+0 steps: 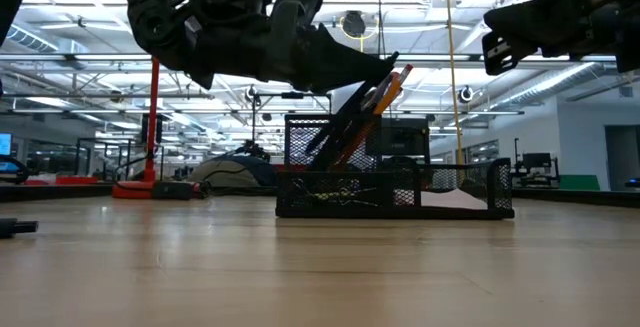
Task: Pick and place office supplies into organizer
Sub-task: Put the black pen into the black desk organizer
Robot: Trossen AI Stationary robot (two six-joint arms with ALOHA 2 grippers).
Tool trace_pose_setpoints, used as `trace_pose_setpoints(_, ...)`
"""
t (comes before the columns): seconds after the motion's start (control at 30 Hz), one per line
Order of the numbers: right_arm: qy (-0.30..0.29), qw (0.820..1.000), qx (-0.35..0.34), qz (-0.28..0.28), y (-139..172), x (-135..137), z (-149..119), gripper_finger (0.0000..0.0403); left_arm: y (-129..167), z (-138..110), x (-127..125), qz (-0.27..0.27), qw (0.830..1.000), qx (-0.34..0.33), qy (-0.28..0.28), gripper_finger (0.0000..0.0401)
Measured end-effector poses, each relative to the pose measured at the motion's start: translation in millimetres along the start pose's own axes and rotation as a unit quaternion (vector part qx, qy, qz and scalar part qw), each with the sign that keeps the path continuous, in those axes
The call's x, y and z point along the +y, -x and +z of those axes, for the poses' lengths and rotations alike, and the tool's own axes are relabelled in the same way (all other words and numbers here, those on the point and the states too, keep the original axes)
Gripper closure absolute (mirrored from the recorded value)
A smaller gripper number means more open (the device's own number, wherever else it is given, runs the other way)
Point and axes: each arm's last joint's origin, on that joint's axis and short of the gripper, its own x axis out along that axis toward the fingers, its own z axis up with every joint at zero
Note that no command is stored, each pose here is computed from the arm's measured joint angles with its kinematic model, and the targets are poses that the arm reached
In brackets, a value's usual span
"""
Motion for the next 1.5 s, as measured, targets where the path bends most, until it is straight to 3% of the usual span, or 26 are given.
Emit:
trace_pose_setpoints(0.27,-0.004,1.000,0.000,0.000,0.0,0.0,0.0,0.0403,0.0,-0.6,0.4,0.006,1.000,0.004,0.014,0.0289)
trace_pose_setpoints(0.5,-0.004,1.000,0.000,0.000,0.0,0.0,0.0,0.0403,4.0,7.9,1.5,0.010,1.000,0.004,0.015,0.0258)
trace_pose_setpoints(0.6,-0.004,1.000,0.000,0.000,0.0,0.0,-0.1,0.0403,13.4,28.0,-5.7,0.000,0.999,0.042,0.009,0.0258)
trace_pose_setpoints(0.7,-0.005,1.000,0.003,0.000,0.0,0.0,-0.4,0.0403,26.6,49.5,-25.8,0.023,0.990,0.142,-0.009,0.0263)
trace_pose_setpoints(0.83,-0.005,1.000,0.002,0.000,-0.1,-0.1,-0.2,0.0403,44.3,81.4,-62.1,0.037,0.966,0.256,-0.014,0.0272)
trace_pose_setpoints(1.03,-0.004,1.000,0.000,-0.001,-0.7,-0.3,0.1,0.0403,63.1,100.0,-119.8,0.035,0.924,0.374,0.069,0.0286)
trace_pose_setpoints(1.23,-0.005,1.000,0.002,-0.001,-1.2,-0.4,-0.5,0.0403,77.2,72.9,-159.4,0.108,0.843,0.491,0.192,0.0288)
trace_pose_setpoints(1.3,-0.005,1.000,0.001,-0.002,-1.2,-0.5,-0.4,0.0403,76.7,64.5,-169.7,0.120,0.826,0.509,0.208,0.0282)
trace_pose_setpoints(1.43,-0.008,1.000,-0.001,-0.002,-1.2,-0.5,0.0,0.0403,67.7,42.3,-193.9,0.086,0.806,0.548,0.207,0.0256)
trace_pose_setpoints(1.5,-0.008,1.000,-0.001,-0.002,-1.7,-0.7,-0.1,0.0403,65.1,29.6,-200.5,0.079,0.785,0.577,0.211,0.0236)
